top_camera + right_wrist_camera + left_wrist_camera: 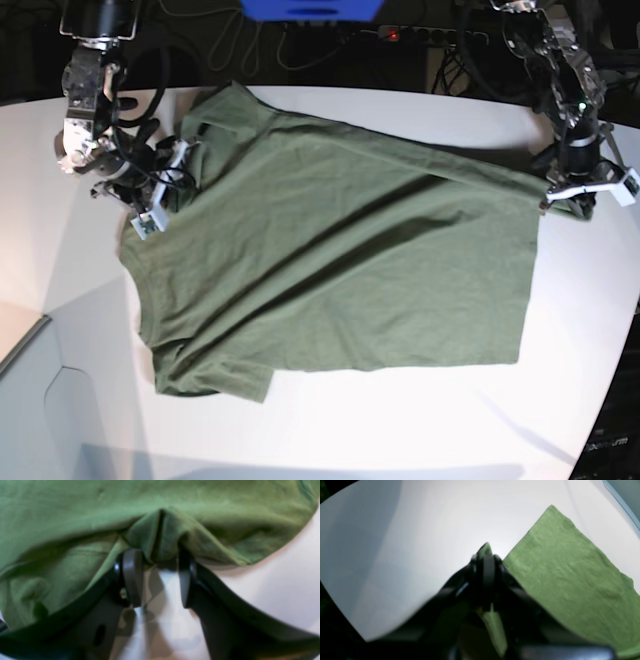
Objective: Layout the t-shirt on the table in an organized manner, then fold the t-shirt properly
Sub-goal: 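Pull the shoulder edge away from the left gripper to stretch the shirt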
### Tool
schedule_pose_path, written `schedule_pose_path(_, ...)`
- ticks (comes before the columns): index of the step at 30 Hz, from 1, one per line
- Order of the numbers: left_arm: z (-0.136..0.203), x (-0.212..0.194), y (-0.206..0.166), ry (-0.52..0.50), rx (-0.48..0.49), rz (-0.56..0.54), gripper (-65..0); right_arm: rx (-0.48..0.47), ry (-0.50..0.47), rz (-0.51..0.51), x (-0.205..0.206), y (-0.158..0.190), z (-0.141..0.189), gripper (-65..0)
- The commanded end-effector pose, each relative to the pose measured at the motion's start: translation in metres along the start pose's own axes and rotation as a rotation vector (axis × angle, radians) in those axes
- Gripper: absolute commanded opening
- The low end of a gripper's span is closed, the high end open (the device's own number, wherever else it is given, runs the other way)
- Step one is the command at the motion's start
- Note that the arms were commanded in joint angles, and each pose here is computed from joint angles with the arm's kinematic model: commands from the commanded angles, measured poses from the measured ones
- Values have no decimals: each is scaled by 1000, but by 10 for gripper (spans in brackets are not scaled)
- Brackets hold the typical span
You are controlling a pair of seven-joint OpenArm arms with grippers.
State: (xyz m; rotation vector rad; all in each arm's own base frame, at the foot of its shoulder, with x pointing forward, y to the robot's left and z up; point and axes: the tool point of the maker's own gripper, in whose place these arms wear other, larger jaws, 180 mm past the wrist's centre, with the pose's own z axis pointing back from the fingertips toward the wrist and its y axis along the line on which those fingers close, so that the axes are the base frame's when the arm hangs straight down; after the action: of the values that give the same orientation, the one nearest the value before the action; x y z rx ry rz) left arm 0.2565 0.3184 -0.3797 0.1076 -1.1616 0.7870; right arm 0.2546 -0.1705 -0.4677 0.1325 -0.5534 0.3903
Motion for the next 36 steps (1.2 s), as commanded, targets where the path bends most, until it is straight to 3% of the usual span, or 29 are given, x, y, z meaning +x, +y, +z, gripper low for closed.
schedule_pose_path(1, -1, 16, -3, -51, -11, -3, -649, 4, -45, 16, 14, -3, 3, -479)
schedule_pose_path(5, 0, 16, -4, -53, -12, -1, -649, -6, -47, 19, 15, -6, 6, -640)
schedule_pose_path(6, 0, 17, -4, -54, -12, -1, -649, -11, -47, 24, 15, -7, 8, -650)
schedule_pose_path(13, 4, 29, -14, -88, -36, -4, -649, -86, -44, 95, 10, -31, 34, -650)
schedule_pose_path(17, 3, 30, -16, -91, -41, 1, -649, -143, -56, 64, 10, -55, 44, -650)
schedule_pose_path(22, 2, 32, -16, -95, -42, -1, -649, -172, -132, 76, 52, -69, 47, -650)
schedule_pose_path(30, 2, 28, -16, -85, -40, 1, -649, -95, -174, 103, 99, -53, 19, -650)
schedule_pose_path(36, 2, 28, -14, -83, -36, -1, -649, -93, -185, 105, 104, -53, 19, -493)
